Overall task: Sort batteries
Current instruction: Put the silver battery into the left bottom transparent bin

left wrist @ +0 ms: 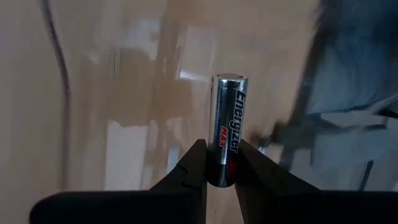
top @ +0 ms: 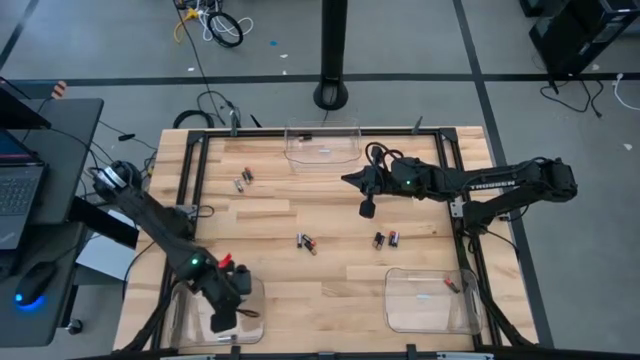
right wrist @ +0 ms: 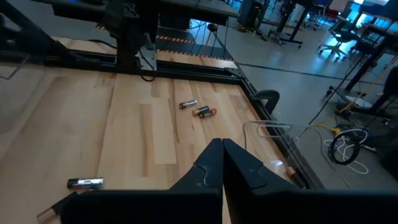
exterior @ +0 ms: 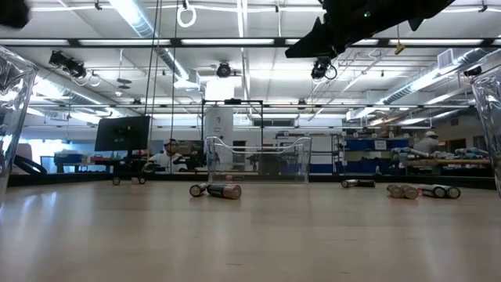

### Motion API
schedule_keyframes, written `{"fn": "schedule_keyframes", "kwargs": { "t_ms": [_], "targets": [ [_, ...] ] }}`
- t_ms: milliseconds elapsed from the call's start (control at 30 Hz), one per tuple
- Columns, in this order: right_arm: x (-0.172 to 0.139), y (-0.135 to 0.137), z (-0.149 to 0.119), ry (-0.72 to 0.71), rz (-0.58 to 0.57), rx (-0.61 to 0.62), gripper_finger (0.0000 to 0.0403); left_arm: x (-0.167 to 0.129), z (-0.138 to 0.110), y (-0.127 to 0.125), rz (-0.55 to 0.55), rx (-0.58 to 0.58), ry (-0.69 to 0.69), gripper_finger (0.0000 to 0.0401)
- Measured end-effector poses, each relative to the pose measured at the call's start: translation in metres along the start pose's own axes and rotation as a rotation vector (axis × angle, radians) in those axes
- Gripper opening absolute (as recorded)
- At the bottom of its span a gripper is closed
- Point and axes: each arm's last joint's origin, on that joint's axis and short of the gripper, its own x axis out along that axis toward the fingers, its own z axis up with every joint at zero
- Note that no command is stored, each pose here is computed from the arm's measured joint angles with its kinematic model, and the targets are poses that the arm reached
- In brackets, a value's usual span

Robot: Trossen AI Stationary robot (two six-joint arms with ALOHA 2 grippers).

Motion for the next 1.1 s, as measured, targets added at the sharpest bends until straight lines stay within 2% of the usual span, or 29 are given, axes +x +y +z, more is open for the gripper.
{"fn": "schedule_keyframes", "kwargs": {
  "t_ms": [133,300,600,867,1100],
  "targets": [
    [0.001,-0.004,-0.001,0.003,-0.014,0.002,0.0014,0.017,-0.016,0.008,-0.008,-0.069,0.022,0.0058],
    [0.002,-0.01,-0.002,0.009,-0.033,0.005,0.0016,0.019,-0.023,0.016,0.06,-0.087,0.059,0.0058],
    [0.002,-0.01,-0.003,0.016,-0.025,0.015,0.0017,0.016,-0.022,0.035,0.222,0.0,0.114,0.0058],
    [0.002,-0.01,-0.005,0.037,-0.02,0.031,0.001,0.015,-0.008,0.043,0.202,0.074,0.138,0.0058],
    [0.002,-0.009,-0.006,0.051,-0.017,0.029,0.0018,0.014,-0.01,0.044,0.192,0.063,0.181,0.0058]
  ]
}}
